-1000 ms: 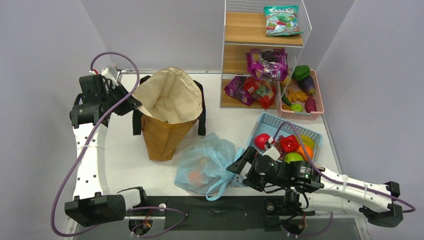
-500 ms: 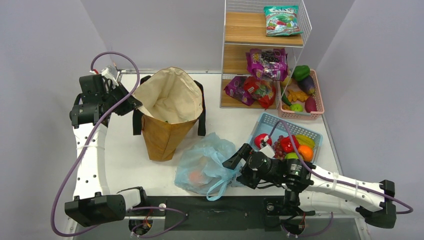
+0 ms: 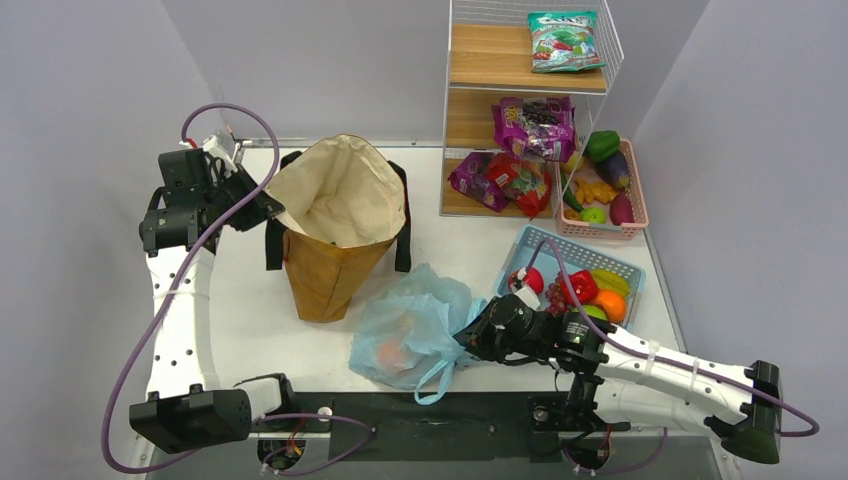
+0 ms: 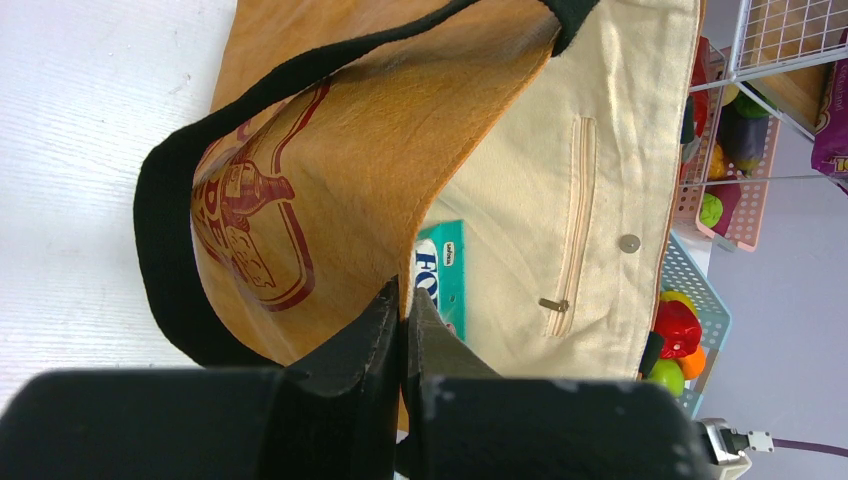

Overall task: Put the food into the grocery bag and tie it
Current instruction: Pick up the grocery bag from the center of the board.

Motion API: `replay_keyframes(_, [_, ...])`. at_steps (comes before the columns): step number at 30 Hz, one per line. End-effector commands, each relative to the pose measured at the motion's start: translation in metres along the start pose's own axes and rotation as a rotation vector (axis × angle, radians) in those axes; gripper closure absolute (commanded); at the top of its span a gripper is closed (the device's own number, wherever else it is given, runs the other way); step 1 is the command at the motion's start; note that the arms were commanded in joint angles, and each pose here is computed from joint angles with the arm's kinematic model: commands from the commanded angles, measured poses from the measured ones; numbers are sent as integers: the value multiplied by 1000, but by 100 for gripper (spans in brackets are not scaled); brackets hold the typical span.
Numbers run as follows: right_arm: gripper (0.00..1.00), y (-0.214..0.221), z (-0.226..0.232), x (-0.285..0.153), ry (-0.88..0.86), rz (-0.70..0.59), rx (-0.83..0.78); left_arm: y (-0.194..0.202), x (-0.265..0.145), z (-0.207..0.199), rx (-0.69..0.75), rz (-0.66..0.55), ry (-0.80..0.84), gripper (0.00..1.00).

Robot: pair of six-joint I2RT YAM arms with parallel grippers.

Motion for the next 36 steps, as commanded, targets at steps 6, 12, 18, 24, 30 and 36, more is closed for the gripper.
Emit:
replay_keyframes(6, [100, -13, 57, -18, -210, -45, -146, -9, -12, -8, 25, -58, 28, 100])
replay_keyframes(12, [100, -33, 99, -59, -331, -179, -314, -10, -18, -8, 11, -69, 23, 100])
replay_keyframes(18, [100, -61, 133, -109, -379, -356, -511, -6, -21, -8, -1, -81, 25, 100])
replay_keyframes(24, [100, -78, 174, -151, -457, -472, -625, 0, -22, -7, -5, -71, 35, 100])
replay_keyframes(30, [100, -108, 211, -187, -455, -670, -673, 2, -24, -8, -6, -68, 45, 100])
replay_keyframes(36, [100, -127, 253, -225, -506, -818, -706, 6, -23, -7, -12, -58, 53, 100])
Point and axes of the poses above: each gripper's point midway between its finger pads, its own x axis out along the fingers, its own z axis along the line the jaws close on, y = z × x, the point moved 5 cm from there along -x, back along the fingers, and after that the axes turned 4 degrees about -x, right-handed, at the moved point
